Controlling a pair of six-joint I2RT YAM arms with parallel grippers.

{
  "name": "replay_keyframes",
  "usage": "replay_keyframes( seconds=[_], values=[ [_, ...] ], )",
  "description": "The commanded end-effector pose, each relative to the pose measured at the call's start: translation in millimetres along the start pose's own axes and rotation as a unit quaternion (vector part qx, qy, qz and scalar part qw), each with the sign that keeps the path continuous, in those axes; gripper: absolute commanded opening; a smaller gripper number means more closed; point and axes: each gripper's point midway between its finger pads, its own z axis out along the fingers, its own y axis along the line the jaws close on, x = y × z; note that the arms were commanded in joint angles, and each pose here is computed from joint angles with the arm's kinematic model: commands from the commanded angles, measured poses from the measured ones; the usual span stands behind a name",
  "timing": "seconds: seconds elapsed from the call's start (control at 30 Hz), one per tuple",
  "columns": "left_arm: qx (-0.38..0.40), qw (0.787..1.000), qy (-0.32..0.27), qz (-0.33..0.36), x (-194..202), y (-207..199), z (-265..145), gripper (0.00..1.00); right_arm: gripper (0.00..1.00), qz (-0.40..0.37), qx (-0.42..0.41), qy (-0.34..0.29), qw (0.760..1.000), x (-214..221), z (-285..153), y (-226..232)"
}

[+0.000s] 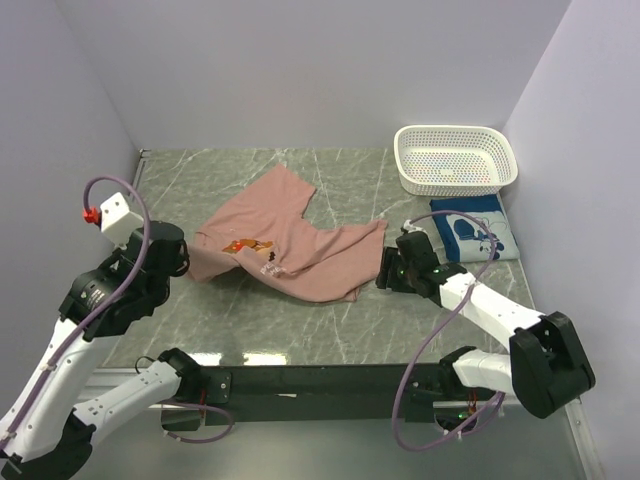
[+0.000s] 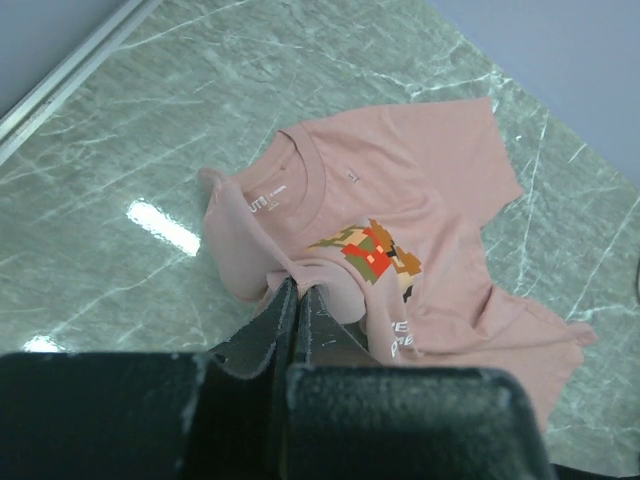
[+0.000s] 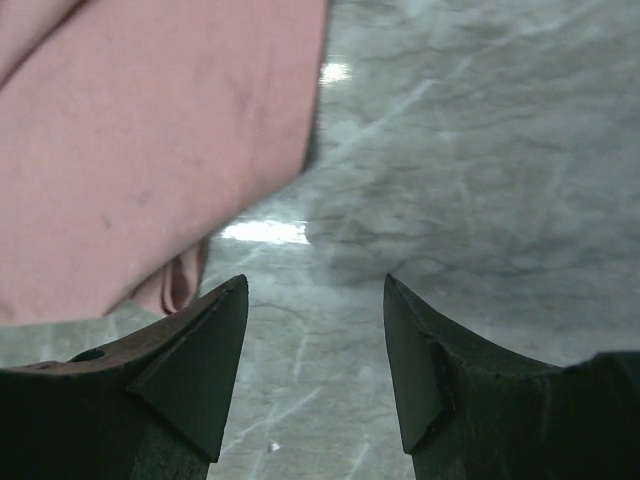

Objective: Fold and stack the t-shirts
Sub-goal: Flatten the tshirt out

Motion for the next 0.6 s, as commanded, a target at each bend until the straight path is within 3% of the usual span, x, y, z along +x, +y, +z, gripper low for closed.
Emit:
replay_keyframes(
  seconds=[0.0, 0.33, 0.57],
  values=[
    [0.007, 1.000, -0.014, 0.014, -10.5, -1.2, -3.0, 0.01, 0.64, -0.015, -0.058, -0.015, 0.998, -14.6, 2.9, 27.1],
    [0.005, 0.999, 0.002, 0.037, 9.7, -2.8, 10.0, 0.01, 0.70, 0.010, -0.046, 0.001, 0.999, -26.4, 30.1, 44.5],
    [-0.001, 0.999, 0.005, 0.051, 19.3, 0.3, 17.1, 0.01, 0.64, 0.031, -0.033, 0.017, 0.999, -25.1, 52.8, 46.7]
  ],
)
